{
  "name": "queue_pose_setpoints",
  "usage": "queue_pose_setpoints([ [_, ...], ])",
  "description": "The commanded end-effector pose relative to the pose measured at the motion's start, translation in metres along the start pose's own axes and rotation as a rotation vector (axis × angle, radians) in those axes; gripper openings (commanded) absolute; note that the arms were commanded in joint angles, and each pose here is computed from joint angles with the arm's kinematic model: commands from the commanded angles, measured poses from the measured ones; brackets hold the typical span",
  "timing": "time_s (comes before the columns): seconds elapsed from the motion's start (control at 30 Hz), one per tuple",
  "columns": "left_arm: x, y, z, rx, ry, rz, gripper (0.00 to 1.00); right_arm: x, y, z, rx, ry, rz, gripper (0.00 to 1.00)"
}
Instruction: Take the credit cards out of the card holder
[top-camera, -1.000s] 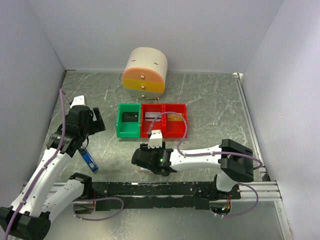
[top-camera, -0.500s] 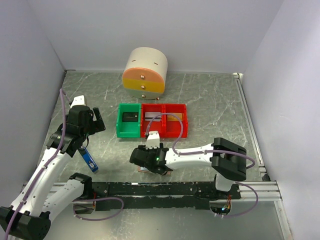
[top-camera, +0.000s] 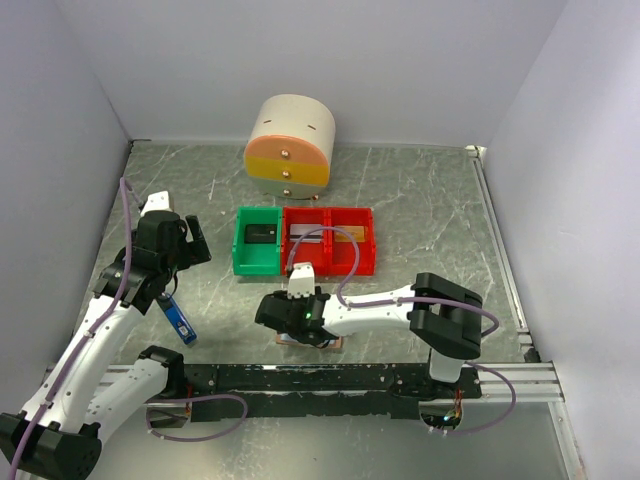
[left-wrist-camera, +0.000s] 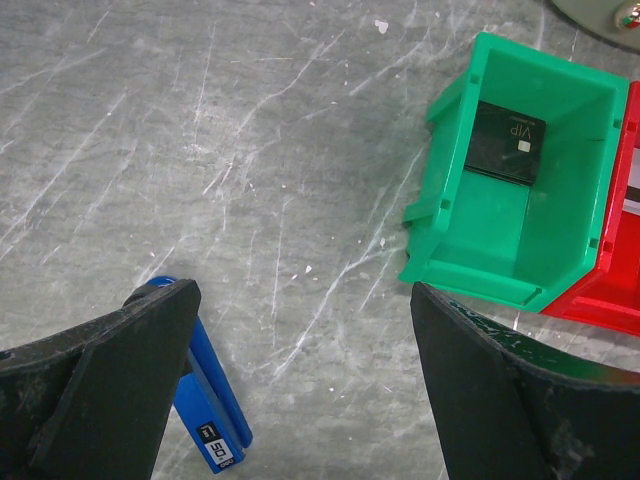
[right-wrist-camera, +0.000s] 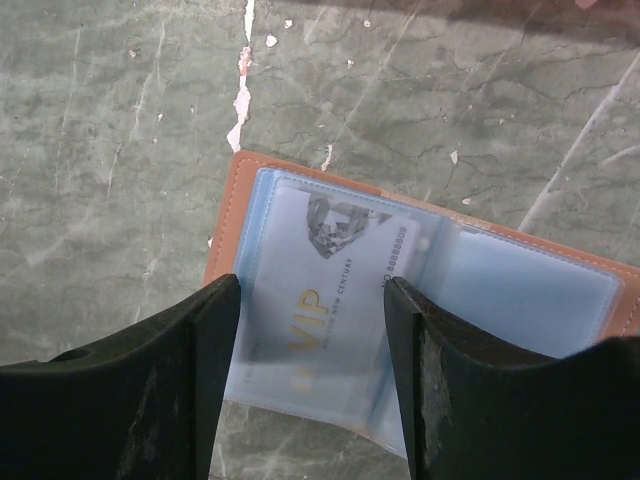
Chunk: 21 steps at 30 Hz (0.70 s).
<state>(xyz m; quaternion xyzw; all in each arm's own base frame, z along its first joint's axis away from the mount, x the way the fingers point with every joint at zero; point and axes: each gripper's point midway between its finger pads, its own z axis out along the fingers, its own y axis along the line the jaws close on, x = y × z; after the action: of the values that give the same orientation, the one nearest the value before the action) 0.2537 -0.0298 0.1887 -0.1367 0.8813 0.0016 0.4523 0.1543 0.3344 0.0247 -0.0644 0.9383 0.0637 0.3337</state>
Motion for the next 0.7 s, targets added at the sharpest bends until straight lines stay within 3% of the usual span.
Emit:
queue_pose_setpoints([
  [0.0,-0.003,0.005,0.001,-0.02,-0.016,-0.013,0.99,0.005,-0.001,0.003,-0.006,0.015,0.029,0.59],
  [0.13,-0.002,0.005,0.001,-0.021,-0.016,-0.014,0.98,0.008,-0.003,0.002,-0.059,0.021,0.052,0.54],
  [0.57,-0.002,0.004,0.002,-0.019,-0.013,-0.012,0.98,-0.003,-0.008,-0.007,-0.08,0.001,0.067,0.57],
  [0.67,-0.002,0.004,0.002,-0.017,-0.012,-0.01,0.98,-0.007,-0.006,-0.01,-0.08,-0.002,0.042,0.68],
])
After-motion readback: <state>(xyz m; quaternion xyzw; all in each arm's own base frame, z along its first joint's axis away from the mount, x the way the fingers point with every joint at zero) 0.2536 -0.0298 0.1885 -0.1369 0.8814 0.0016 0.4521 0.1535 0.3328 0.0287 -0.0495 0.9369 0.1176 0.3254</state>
